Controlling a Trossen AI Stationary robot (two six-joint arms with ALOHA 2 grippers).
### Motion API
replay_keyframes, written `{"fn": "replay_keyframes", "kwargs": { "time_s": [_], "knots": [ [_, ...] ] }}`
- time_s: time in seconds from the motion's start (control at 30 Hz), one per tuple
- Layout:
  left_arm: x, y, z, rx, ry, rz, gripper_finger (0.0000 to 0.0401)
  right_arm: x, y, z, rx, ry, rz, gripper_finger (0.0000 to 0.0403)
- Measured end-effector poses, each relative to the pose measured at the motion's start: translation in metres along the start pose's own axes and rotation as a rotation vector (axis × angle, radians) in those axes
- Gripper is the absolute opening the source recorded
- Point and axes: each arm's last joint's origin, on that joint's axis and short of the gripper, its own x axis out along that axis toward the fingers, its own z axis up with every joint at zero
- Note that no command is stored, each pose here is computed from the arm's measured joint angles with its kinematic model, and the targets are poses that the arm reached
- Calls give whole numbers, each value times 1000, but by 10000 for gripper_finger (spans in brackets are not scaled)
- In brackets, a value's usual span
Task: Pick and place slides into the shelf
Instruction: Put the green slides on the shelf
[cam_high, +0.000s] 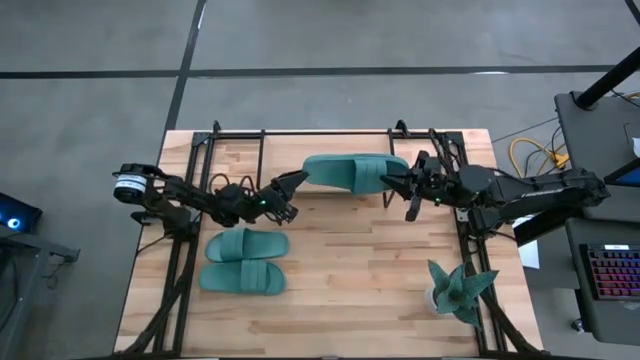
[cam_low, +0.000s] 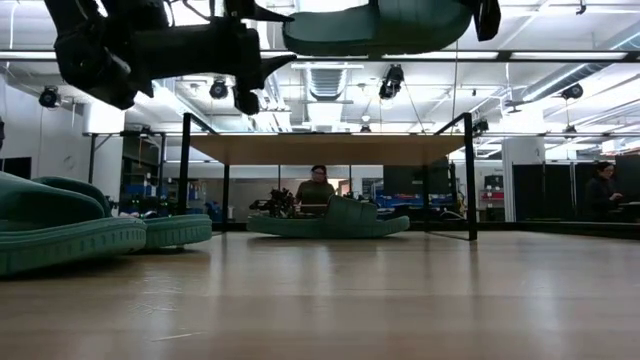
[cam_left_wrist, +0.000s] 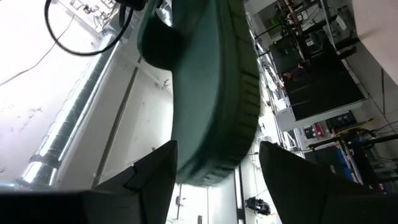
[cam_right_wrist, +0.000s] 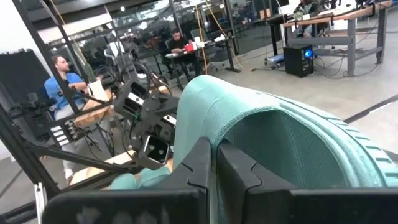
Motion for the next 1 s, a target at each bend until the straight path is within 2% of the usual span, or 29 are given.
{"fn": "replay_keyframes", "kwargs": {
  "time_s": [0.2,0.47,0.63,0.77,1.0],
  "knots": [
    [10,3,4,13,-32,-31,212,6,1,-5,-2,24,-5,9],
    [11,1,6,-101,-46,-56,212,1,0,0,0,-4,-7,9],
    [16,3,7,-96,-61,-68,201,3,1,-2,-3,3,-7,9],
    [20,5,8,-102,-66,-77,159,3,1,-2,-11,3,-7,9],
    [25,9,6,-352,5,-103,42,3,0,0,-16,-10,-19,9]
  ]
}}
